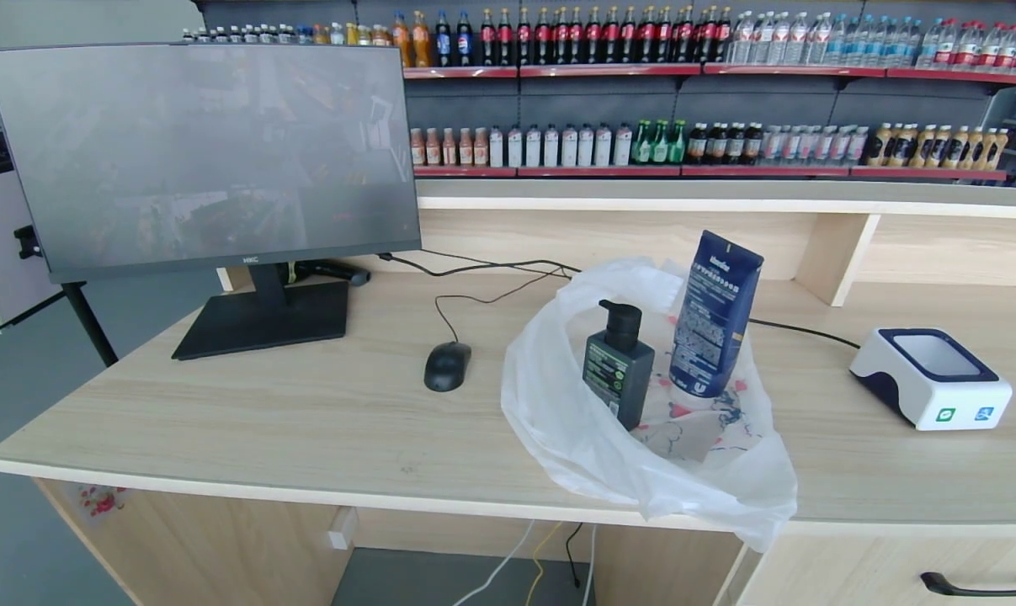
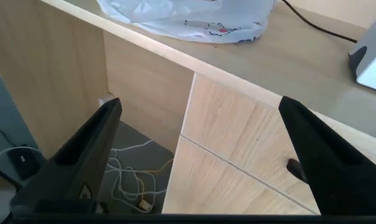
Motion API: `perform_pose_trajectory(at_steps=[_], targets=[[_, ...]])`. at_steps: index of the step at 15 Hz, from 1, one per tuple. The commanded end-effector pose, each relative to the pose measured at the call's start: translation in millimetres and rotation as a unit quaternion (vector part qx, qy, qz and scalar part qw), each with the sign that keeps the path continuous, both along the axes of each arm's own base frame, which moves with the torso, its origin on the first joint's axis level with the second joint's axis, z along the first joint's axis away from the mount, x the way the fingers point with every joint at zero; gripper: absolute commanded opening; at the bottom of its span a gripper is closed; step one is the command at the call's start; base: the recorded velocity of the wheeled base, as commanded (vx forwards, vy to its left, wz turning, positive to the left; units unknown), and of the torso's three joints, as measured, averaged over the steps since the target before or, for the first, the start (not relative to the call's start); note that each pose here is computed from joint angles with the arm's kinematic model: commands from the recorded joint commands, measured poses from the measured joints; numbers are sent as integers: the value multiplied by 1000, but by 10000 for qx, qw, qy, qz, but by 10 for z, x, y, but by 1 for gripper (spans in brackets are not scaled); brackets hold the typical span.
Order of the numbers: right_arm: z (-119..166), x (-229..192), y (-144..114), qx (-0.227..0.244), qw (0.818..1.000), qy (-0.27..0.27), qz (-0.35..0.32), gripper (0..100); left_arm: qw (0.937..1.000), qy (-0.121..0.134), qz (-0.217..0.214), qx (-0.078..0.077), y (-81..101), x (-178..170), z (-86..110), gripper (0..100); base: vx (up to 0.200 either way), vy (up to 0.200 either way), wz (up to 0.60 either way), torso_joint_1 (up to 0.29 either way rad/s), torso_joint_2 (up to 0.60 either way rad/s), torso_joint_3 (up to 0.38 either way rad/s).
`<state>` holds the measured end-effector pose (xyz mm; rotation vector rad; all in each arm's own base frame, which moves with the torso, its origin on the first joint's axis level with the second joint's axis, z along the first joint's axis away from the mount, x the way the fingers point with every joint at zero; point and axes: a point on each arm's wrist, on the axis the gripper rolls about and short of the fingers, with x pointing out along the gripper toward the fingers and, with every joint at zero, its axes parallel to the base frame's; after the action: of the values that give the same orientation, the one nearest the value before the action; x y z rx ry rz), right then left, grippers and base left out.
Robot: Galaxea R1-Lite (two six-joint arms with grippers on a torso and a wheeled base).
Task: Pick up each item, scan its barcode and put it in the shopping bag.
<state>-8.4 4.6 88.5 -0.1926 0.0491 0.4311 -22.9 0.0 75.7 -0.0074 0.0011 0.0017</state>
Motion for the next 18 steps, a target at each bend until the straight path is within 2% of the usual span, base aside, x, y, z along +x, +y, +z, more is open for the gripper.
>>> perform_pose_trajectory(at_steps=[1,4,6,7,9,12,14,17,18], targets=[[-69,-80,-17,8,9995,-191,-253,100,10000,10,-1,-1,0,1,-1,100,0,0,0,0,0,0],[-76,-70,-32,78,9969,-93,-782,100,10000,2,-1,-1,0,0,-1,100,0,0,0,0,0,0],[-71,-61,-3,169,9833,-60,-1809,100,10000,2,-1,-9,0,0,-1,100,0,0,0,0,0,0],[-69,-49,8,431,9781,58,-2034,100,10000,2,-1,-1,0,0,-1,100,0,0,0,0,0,0],[-68,-67,16,710,9827,43,-1708,100,10000,2,-1,-1,0,0,-1,100,0,0,0,0,0,0],[-68,-68,14,873,9805,28,-1759,100,10000,2,-9,7,0,0,-1,100,-67,0,0,1,-2,-1],[-53,-68,7,1395,9716,84,-1911,100,10000,2,-1,7,0,0,-1,100,-200,0,0,5,-2,2],[-57,-67,4,1178,9731,30,-1978,100,10000,10,-1,7,0,1,-1,100,-200,0,0,6,2,1],[-57,-67,4,1134,9737,19,-1976,100,10000,10,-1,7,0,1,-1,100,0,-200,0,2,-2,-2]])
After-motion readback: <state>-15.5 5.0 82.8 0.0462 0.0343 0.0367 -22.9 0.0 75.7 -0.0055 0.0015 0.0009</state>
